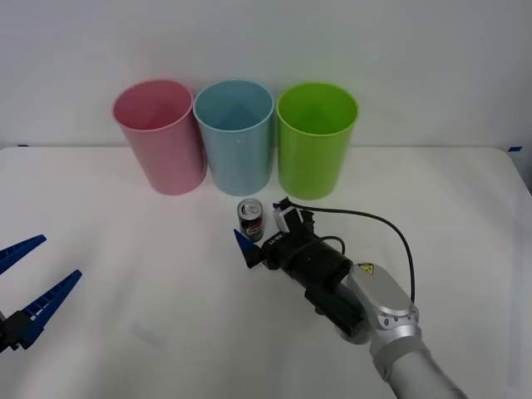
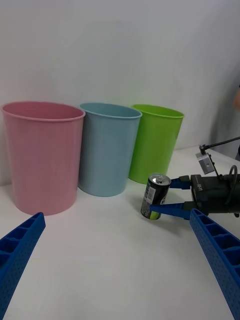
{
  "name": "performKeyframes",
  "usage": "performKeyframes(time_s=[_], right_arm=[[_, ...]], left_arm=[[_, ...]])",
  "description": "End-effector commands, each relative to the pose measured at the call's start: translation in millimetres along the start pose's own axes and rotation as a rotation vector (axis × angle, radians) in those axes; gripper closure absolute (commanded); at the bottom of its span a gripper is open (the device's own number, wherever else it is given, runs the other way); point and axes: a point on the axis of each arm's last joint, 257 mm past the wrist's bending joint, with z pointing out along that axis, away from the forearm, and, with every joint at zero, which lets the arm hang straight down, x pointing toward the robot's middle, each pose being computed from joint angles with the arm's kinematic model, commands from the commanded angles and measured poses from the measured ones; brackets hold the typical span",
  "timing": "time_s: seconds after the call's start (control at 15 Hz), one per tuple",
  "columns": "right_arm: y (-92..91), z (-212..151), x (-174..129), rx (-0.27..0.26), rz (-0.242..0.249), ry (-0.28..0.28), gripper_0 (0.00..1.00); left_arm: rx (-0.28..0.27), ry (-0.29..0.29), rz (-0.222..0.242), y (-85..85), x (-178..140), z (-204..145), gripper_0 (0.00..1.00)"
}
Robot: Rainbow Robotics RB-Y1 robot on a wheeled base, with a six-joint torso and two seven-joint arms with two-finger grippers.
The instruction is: Grasp the object on the table and drop it into the matching bin: aluminum can to the light blue bin, PET bottle to the pink bin.
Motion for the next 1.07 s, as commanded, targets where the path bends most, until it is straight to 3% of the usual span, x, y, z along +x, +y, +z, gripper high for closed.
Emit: performKeyframes(time_s=[0.07,0.6,1.07], right_arm=[[0.9,0,-1,-0.001,0.008,-0.004,1.0],[4.2,2,-4,-0.01,0.013,-0.012,1.0],[21.7,0,-22,-0.07,0.07,-0.072,1.0]], left_arm=[[0.0,0.0,0.0,0.0,0,0,0.0],[0.0,0.0,0.0,0.0,0,0,0.0],[0.0,0.0,0.0,0.0,0,0,0.0]])
